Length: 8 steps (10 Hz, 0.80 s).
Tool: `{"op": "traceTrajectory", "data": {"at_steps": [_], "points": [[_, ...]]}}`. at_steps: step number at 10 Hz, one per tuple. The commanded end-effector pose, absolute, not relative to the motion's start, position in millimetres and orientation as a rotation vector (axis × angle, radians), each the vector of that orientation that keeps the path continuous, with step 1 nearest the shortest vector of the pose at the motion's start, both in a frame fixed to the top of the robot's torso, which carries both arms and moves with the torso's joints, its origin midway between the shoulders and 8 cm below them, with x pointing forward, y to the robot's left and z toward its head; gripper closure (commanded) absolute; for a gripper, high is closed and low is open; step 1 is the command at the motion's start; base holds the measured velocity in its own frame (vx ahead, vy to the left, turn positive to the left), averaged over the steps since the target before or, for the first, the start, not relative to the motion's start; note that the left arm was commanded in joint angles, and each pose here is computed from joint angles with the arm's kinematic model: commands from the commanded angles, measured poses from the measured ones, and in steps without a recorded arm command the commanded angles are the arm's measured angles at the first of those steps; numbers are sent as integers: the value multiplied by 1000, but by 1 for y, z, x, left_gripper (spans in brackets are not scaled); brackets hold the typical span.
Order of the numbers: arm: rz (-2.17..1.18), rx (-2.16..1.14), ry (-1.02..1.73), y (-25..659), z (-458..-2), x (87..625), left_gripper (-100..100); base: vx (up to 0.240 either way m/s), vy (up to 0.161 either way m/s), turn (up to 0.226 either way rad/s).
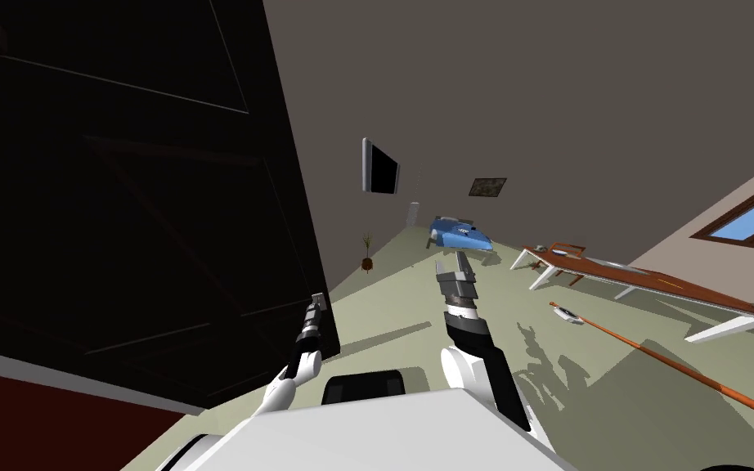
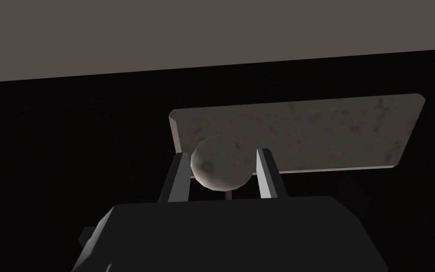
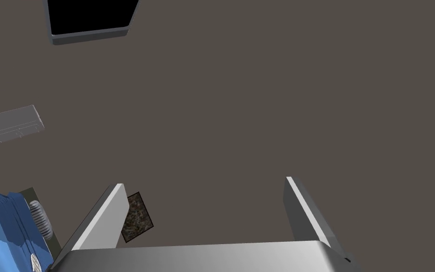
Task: Push the door open
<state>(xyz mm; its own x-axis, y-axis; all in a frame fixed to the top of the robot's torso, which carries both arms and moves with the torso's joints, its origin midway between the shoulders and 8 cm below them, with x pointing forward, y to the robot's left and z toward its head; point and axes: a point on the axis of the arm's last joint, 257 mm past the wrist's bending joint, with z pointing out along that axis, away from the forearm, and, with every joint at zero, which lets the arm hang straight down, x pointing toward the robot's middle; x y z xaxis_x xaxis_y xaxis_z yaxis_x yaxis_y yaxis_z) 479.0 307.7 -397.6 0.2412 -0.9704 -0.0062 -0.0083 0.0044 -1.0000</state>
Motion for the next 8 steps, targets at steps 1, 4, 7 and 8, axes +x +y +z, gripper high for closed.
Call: {"op": "traceTrajectory", "data": {"at_steps": [1,4,7,8], "points": [[-1003,-1317,1010,323,-393,481,100,210,-27,34],[-991,-1324,998,329,-393,480,100,141,-25,27],[-949,-1350,952,353,-392,477,100,207,-58,62],[-938,-1358,939,359,-392,476,100,227,-52,61]]}}
